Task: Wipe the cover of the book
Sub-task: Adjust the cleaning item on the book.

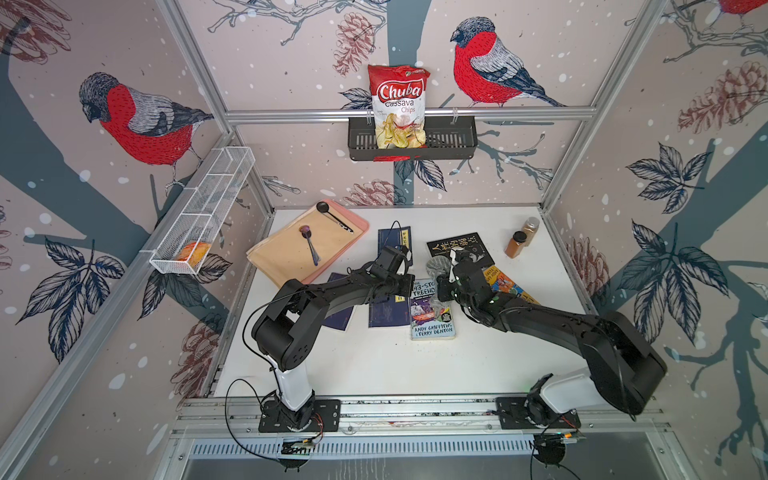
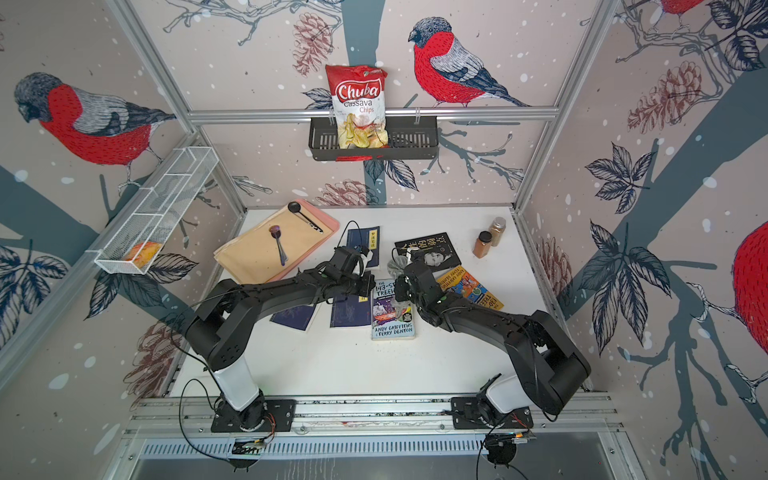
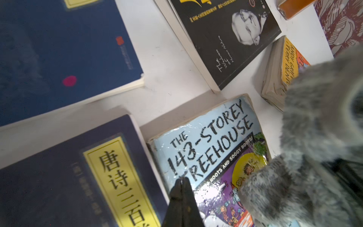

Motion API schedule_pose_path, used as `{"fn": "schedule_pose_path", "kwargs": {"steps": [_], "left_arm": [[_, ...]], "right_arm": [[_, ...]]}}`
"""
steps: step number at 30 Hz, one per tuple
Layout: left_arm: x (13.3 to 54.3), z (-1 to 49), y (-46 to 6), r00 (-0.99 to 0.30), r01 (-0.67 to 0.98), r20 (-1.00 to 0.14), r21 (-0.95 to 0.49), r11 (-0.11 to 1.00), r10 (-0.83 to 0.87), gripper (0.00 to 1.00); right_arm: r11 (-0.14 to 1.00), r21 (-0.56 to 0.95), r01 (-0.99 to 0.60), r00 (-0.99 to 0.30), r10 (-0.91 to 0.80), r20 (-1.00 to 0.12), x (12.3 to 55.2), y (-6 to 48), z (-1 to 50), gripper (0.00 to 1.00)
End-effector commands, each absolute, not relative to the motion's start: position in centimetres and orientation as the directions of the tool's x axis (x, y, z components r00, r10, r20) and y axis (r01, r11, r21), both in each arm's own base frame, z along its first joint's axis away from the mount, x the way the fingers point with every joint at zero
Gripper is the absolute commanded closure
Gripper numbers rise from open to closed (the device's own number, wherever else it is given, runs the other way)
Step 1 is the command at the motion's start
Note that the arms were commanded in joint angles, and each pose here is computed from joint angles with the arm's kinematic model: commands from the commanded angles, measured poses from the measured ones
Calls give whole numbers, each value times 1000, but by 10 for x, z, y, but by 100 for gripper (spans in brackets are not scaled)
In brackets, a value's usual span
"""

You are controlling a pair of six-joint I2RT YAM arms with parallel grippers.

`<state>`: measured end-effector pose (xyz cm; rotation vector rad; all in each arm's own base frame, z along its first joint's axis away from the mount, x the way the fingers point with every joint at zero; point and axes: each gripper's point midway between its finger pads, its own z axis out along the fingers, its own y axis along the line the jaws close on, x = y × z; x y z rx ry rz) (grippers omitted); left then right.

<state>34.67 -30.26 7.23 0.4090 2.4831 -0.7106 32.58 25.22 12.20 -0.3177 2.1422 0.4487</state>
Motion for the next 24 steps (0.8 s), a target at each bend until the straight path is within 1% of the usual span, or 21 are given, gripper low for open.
{"fn": "schedule_pose_path", "kwargs": {"steps": [1,6,9,13,16,20,23,24], "left_arm": [[351,83,-303,-807,423,-578,-428,799,118,100],[353,86,-304,-804,425,-583,-432,795,113,100],[354,87,-305,-803,426,-586,-438,792,108,100],[355,88,-305,-801,425,-590,-436,793,105,100],[357,88,-305,-801,422,-591,-436,795,102,100],[360,90,-306,-797,424,-596,-435,794,99,91],[363,93,-308,-793,428,-601,-439,790,96,88],[364,95,-309,-791,431,-605,-440,788,94,88]], "right_arm": [[892,193,-409,-413,8,-911,334,260,162,98],[902,164,-400,-289,45,-956,332,251,185,98],[910,141,-390,-251,43,-967,334,247,184,98],[916,88,-391,-301,-37,-953,334,258,158,98],[902,89,-423,-373,-84,-924,324,271,140,92],[896,117,-429,-412,-78,-908,307,271,129,85],[893,153,-424,-411,-39,-911,291,266,127,81],[893,153,-423,-407,-36,-913,285,263,124,78]]}}
